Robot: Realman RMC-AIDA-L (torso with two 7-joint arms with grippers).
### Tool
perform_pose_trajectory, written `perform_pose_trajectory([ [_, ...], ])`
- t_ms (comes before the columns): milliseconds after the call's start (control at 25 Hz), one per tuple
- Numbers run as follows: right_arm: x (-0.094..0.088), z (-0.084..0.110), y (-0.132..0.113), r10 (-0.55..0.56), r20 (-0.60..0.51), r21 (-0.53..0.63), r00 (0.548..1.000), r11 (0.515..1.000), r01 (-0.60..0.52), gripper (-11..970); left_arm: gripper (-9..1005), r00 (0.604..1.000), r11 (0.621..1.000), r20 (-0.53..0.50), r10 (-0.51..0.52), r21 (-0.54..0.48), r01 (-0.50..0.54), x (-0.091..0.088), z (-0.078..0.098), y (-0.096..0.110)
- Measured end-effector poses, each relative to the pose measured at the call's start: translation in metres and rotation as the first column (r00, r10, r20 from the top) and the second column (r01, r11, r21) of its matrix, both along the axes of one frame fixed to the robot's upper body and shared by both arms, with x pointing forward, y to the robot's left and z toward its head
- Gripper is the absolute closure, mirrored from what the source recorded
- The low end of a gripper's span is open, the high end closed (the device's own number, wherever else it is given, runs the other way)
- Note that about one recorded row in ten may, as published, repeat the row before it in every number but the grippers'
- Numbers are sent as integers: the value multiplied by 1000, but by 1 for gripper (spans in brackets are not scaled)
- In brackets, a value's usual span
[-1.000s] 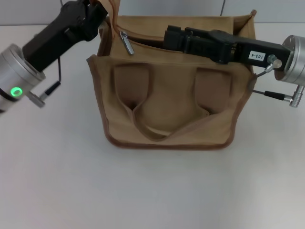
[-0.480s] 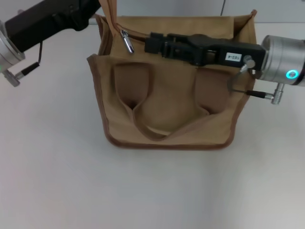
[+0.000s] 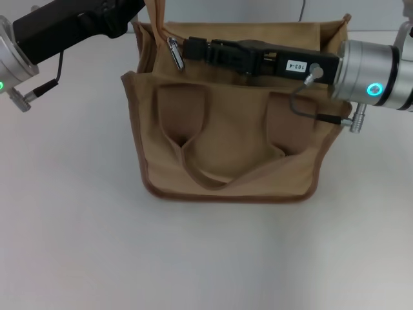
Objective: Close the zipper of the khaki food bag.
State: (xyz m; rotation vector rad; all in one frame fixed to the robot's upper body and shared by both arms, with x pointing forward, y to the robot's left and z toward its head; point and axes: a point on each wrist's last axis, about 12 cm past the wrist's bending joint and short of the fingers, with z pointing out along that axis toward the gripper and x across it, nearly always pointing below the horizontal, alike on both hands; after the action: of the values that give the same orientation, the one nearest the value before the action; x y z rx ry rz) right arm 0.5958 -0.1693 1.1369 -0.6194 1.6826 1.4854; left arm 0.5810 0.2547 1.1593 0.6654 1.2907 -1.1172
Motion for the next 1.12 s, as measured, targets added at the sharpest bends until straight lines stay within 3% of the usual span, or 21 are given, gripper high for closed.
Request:
perform_pose_trajectory([
  [480,7,1,16,23,-32,-66,999,997,-25,665,981,1000,1000,3,4,-20,-4,1,2,-1],
  [760,1,7,21,90,-34,-39,995,995,-91,659,981,1000,1000,7,-7,-18,7,2,3,-4],
  [1120,-1,7,17,90,-34,-19,995,996,-91,665,980,1000,1000,9,-9,-23,9,3,4,-5],
])
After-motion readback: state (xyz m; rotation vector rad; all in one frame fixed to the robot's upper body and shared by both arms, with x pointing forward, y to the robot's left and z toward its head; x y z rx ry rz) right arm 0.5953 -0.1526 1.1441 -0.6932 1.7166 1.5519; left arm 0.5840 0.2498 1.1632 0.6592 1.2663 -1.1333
